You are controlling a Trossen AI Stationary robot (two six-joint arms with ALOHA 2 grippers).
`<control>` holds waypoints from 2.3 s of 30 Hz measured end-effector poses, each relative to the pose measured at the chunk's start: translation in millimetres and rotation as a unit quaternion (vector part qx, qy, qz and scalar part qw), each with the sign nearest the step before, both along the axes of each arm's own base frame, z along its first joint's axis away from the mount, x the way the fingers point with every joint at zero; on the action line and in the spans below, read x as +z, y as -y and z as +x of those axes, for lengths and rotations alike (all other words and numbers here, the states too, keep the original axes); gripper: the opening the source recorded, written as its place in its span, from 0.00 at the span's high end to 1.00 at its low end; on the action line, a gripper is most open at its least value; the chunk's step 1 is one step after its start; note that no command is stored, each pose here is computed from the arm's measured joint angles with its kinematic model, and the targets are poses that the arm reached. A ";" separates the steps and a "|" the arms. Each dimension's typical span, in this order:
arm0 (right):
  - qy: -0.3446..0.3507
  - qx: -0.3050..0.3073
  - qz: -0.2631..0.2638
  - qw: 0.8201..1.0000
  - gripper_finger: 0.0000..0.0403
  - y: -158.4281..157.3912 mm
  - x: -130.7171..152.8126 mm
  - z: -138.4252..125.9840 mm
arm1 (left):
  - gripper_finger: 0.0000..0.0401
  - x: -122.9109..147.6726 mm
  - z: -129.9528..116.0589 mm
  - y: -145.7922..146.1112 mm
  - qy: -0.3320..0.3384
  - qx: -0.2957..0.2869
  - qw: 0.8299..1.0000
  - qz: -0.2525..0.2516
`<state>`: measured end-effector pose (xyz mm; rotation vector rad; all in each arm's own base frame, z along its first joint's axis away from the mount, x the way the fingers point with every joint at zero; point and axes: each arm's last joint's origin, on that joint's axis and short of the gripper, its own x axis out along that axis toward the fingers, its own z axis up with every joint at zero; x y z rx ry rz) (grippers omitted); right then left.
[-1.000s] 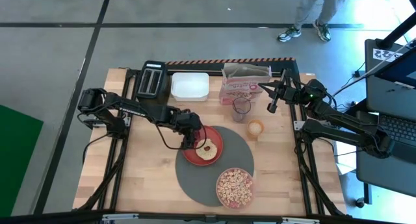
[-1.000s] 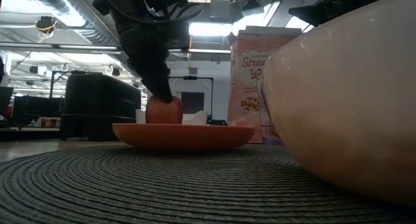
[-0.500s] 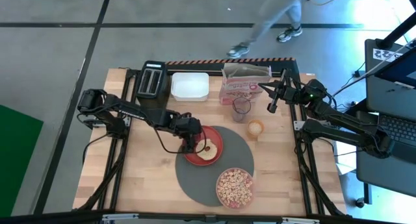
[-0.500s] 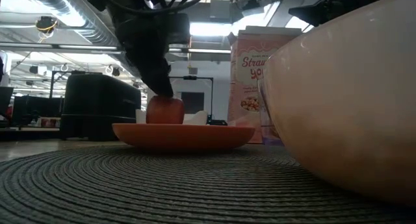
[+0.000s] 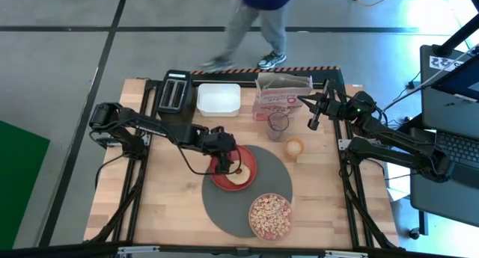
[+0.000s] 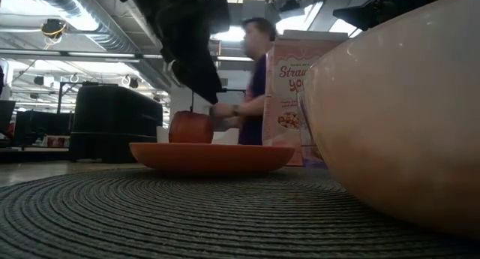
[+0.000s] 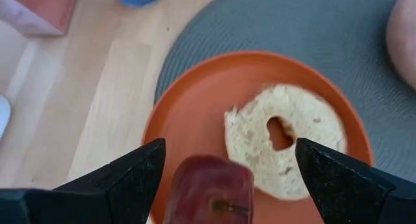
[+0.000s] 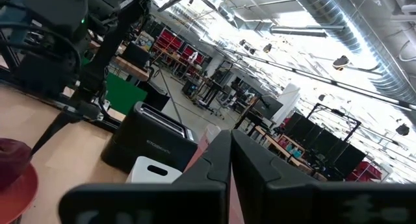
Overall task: Arrange a breakfast setting
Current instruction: Put the spoon on the gray place mat
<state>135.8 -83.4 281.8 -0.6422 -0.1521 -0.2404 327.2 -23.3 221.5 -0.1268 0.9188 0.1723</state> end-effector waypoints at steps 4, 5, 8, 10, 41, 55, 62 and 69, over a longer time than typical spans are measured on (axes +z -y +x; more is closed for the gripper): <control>0.000 0.000 0.000 1.000 0.96 0.0 0.0 0.0 | 0.16 11.3 5.1 -0.7 0.018 0.002 1.000 0.021; 0.000 0.000 0.000 1.000 0.96 0.0 0.0 0.0 | 0.16 15.2 6.6 -1.2 0.024 0.009 0.999 0.030; 0.000 0.000 0.000 1.000 0.96 0.0 0.0 0.0 | 0.16 27.4 11.0 -3.0 0.042 0.026 0.997 0.064; 0.000 0.001 0.000 1.000 0.96 -0.1 0.0 0.0 | 0.16 35.4 13.7 -4.1 0.052 0.029 0.994 0.092; -0.068 0.161 -0.014 0.985 0.96 -21.4 -14.7 16.2 | 0.17 47.6 -20.7 40.6 0.377 0.065 0.905 0.185; -0.191 -0.056 -0.305 0.931 0.96 -58.7 -37.6 56.1 | 0.17 81.4 -102.7 -13.1 0.610 -0.044 0.780 0.131; -0.201 -0.122 -0.178 0.955 0.96 -47.4 -24.3 85.6 | 0.17 78.3 -101.8 -13.9 0.594 -0.054 0.790 0.142; -0.175 -0.047 -0.073 0.981 0.95 -47.3 -20.8 99.7 | 0.17 85.7 -114.3 -16.1 0.580 -0.036 0.797 0.168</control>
